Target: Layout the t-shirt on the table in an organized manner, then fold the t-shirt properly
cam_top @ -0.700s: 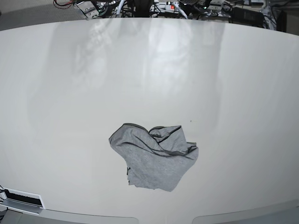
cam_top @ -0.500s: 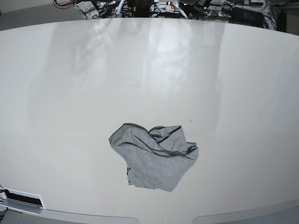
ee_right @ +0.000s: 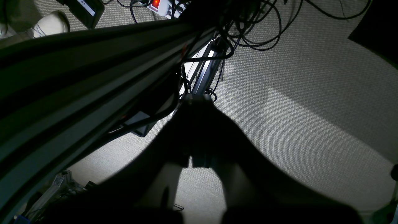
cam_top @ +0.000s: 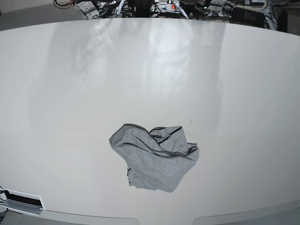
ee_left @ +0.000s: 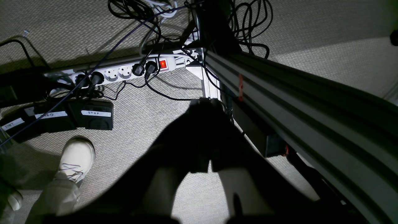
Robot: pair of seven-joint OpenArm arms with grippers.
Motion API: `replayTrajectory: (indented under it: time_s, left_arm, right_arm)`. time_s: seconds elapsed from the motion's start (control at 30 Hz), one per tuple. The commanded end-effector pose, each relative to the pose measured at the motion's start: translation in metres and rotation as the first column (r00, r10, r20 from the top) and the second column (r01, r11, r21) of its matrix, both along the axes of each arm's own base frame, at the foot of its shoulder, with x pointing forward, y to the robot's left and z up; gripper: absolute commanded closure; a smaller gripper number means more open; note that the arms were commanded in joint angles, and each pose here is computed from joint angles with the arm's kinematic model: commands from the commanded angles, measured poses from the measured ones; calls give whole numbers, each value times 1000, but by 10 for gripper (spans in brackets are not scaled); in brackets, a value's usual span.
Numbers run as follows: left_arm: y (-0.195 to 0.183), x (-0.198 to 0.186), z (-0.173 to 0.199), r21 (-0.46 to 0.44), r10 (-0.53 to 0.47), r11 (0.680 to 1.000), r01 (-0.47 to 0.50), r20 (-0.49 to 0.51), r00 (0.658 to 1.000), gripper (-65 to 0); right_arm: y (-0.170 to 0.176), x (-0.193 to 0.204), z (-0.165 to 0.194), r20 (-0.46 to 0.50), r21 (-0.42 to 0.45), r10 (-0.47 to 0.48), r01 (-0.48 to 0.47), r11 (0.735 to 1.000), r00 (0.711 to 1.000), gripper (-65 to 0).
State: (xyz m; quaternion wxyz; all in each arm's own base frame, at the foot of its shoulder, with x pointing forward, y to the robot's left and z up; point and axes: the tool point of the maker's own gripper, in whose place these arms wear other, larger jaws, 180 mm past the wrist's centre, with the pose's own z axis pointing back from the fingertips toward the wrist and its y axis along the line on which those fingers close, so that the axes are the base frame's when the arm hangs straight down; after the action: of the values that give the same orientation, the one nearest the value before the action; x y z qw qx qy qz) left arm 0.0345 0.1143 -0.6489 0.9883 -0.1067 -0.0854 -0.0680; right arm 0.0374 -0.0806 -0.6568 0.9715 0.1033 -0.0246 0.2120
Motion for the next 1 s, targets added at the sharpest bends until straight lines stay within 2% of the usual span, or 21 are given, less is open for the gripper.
replayTrajectory:
  time_s: [0.0, 0.07, 0.17, 0.23, 0.33, 0.43, 0.5, 0.6, 0.7, 0.87, 0.97]
  left_arm:
    - [-1, 2, 1, -5, 6, 1000, -6, 10, 1000, 0]
    - [0, -2, 0, -2, 1, 1000, -1, -13, 1000, 0]
    - [2, -18, -2, 10, -16, 1000, 17, -97, 995, 0]
    - [5, -31, -2, 20, -27, 999, 30, -154, 988, 0]
    - [2, -54, 1, 13, -37, 999, 40, -172, 984, 0]
    - [5, -79, 8, 9, -48, 999, 50, -175, 983, 0]
    - [9, -92, 14, 7, -42, 999, 44, -186, 982, 0]
    - [21, -105, 24, 14, -26, 999, 29, -192, 981, 0]
    - [40, -117, 38, 34, -47, 998, 55, -197, 979, 0]
    - [57, -123, 70, 18, -31, 999, 35, -199, 980, 0]
    - [57, -117, 96, -6, -83, 996, 83, -165, 983, 0]
  right_arm:
    - [0, 5, 1, 10, 6, -3, 3, 1000, 1000, 0]
    - [-1, 2, 0, -3, 1, 0, 0, 1000, 1000, 0]
    - [-2, -16, 2, -106, 7, 33, -33, 999, 994, 0]
    - [2, -32, 6, -176, 42, 74, -68, 997, 982, 0]
    - [-2, -54, 13, -245, 53, 122, -112, 992, 962, 0]
    - [-10, -71, 18, -237, 41, 123, -116, 992, 964, 0]
    - [-14, -83, 23, -228, 49, 96, -87, 995, 969, 0]
    - [-17, -100, 33, -212, 73, 100, -86, 994, 972, 0]
    - [-20, -119, 49, -211, 105, 115, -94, 990, 971, 0]
    - [-29, -141, 85, -195, 101, 154, -136, 985, 969, 0]
    - [-40, -145, 114, -185, 56, 170, -162, 985, 968, 0]
